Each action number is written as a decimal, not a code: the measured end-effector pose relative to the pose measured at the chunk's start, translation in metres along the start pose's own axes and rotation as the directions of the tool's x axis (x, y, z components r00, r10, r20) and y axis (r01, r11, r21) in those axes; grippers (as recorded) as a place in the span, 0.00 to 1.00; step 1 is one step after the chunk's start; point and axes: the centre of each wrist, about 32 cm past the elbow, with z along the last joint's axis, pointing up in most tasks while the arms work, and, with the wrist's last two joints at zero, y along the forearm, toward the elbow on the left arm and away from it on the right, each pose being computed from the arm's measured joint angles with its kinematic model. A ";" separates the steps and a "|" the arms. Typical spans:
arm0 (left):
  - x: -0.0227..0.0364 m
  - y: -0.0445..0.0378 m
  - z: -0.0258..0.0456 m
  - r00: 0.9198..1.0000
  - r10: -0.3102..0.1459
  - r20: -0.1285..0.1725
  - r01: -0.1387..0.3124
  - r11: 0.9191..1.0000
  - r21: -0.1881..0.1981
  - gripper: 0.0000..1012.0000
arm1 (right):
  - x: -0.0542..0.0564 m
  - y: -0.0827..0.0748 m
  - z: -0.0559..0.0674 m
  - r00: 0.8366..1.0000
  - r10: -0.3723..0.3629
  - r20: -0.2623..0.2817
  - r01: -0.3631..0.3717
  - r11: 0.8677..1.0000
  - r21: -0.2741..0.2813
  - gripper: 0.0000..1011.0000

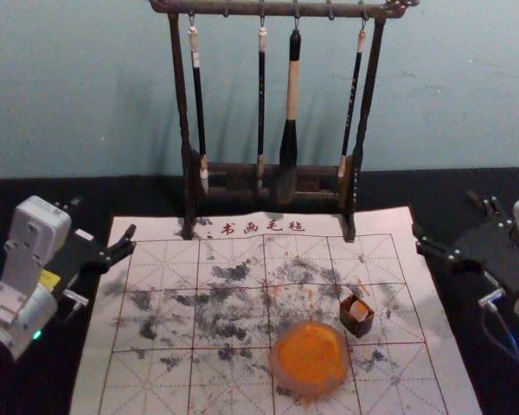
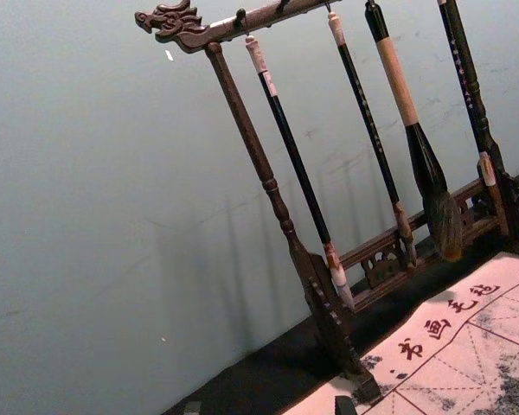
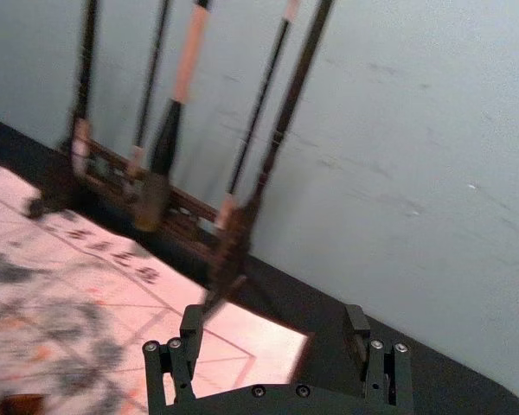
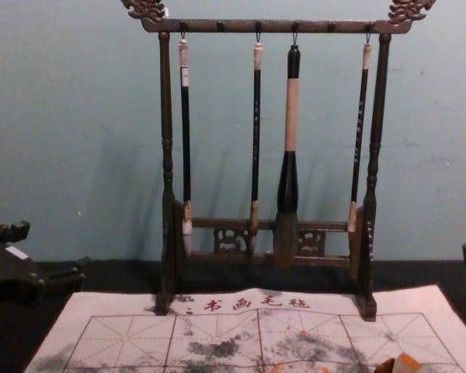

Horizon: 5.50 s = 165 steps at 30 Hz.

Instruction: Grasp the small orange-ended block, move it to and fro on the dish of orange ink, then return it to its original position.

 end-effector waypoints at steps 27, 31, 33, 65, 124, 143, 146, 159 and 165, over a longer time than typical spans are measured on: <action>0.0000 0.0000 0.0000 1.000 0.000 0.000 0.000 1.000 0.000 0.99 | -0.044 -0.042 0.006 0.935 0.335 -0.117 -0.336 0.942 0.019 0.99; 0.0000 0.0000 0.0000 1.000 0.000 0.000 0.000 1.000 0.000 0.99 | -0.047 -0.040 0.002 0.933 0.341 -0.112 -0.343 0.939 -0.004 0.99; 0.0000 0.0000 0.0000 1.000 0.000 0.000 0.000 1.000 0.000 0.99 | -0.048 -0.039 0.000 0.933 0.343 -0.107 -0.346 0.938 -0.016 0.99; 0.0000 0.0000 0.0000 1.000 0.000 0.000 0.000 1.000 0.000 0.99 | -0.058 -0.015 -0.015 0.934 0.345 -0.094 -0.353 0.932 -0.086 0.99; 0.0000 0.0000 0.0000 1.000 0.000 0.000 0.000 1.000 0.000 0.99 | -0.059 -0.011 -0.014 0.931 0.348 -0.112 -0.357 0.930 -0.084 0.22; 0.0000 0.0000 0.0000 1.000 0.000 0.000 0.000 1.000 0.000 0.99 | -0.059 -0.011 -0.014 0.931 0.348 -0.112 -0.357 0.930 -0.085 0.08; 0.0000 0.0000 0.0000 1.000 0.000 0.000 0.000 1.000 0.000 0.99 | -0.059 -0.011 -0.014 0.931 0.348 -0.112 -0.357 0.930 -0.085 0.08; 0.0000 0.0000 0.0000 1.000 0.000 0.000 0.000 1.000 0.000 0.99 | -0.057 -0.011 -0.012 0.941 0.317 -0.118 -0.327 0.942 -0.072 0.08; 0.0000 0.0000 0.0000 1.000 0.000 0.000 0.000 1.000 0.000 0.99 | -0.055 -0.011 -0.008 0.942 0.313 -0.121 -0.322 0.945 -0.059 0.08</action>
